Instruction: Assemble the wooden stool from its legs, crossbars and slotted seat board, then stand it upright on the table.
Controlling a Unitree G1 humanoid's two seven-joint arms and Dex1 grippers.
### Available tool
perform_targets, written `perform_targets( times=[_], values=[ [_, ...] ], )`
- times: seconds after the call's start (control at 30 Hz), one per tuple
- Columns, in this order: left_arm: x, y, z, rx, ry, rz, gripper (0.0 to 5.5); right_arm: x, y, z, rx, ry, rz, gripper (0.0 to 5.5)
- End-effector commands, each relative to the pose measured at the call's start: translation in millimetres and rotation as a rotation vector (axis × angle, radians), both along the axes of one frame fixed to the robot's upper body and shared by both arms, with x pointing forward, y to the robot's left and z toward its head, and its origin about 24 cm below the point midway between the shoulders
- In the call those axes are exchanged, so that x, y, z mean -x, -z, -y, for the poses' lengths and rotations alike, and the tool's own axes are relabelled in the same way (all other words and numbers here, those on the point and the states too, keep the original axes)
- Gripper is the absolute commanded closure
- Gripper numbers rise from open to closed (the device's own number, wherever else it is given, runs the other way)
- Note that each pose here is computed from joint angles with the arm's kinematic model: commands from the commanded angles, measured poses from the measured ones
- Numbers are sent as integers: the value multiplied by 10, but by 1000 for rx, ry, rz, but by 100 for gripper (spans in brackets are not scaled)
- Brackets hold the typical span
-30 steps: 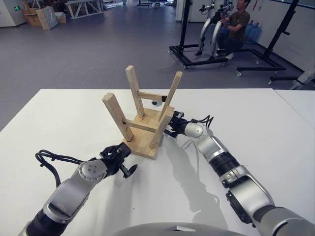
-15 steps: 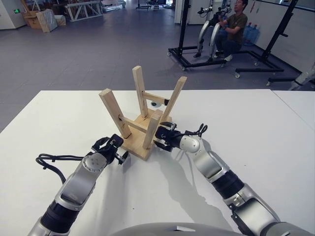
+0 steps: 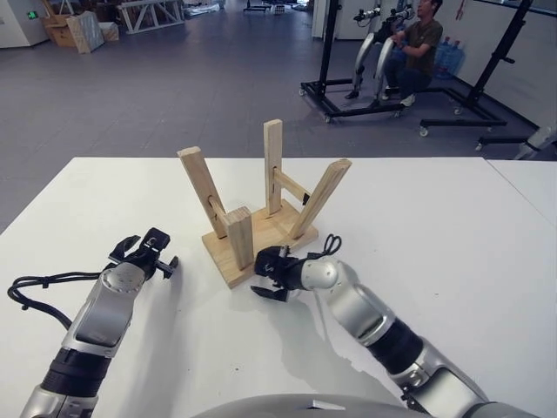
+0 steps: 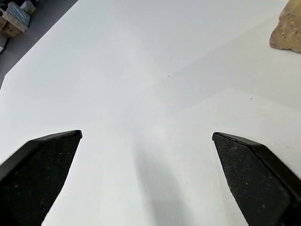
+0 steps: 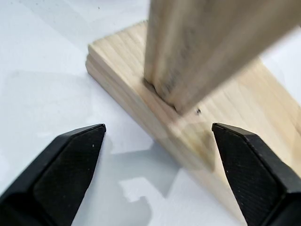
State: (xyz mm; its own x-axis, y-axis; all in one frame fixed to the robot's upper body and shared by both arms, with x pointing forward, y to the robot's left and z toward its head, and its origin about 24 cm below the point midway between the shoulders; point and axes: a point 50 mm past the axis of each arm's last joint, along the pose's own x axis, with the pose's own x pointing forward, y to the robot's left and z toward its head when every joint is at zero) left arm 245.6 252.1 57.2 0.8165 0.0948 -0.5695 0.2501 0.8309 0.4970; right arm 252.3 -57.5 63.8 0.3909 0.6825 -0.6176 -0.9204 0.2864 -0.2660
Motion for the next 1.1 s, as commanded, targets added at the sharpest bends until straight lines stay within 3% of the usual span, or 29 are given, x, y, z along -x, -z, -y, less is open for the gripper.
perform_targets(
  times=[0.03,0.23,0.33,0.4,0.5,0.67,0.87,1.1],
  values=[
    [-2,-102,13,74,36,10,39,-16,-375,565,-54,-9,-110,131],
    [71,-193,247,218,81,18,39,86,-560,1448,-46,9,-250,131],
    [170,-183,384,204,132,-12,39,-300,-567,1891,-40,276,-85,131],
    [205,-107,452,202,148,-41,39,-568,-546,2012,-82,457,34,131],
    [225,-2,487,164,164,-73,39,-896,-394,1935,-180,674,161,131],
    [256,110,557,147,186,-107,39,-1109,58,1366,-323,798,107,131],
    [179,105,651,150,208,-87,39,-1088,320,992,-290,681,57,131],
    [96,108,682,156,183,-58,39,-793,470,1053,-331,482,-8,131]
  ],
)
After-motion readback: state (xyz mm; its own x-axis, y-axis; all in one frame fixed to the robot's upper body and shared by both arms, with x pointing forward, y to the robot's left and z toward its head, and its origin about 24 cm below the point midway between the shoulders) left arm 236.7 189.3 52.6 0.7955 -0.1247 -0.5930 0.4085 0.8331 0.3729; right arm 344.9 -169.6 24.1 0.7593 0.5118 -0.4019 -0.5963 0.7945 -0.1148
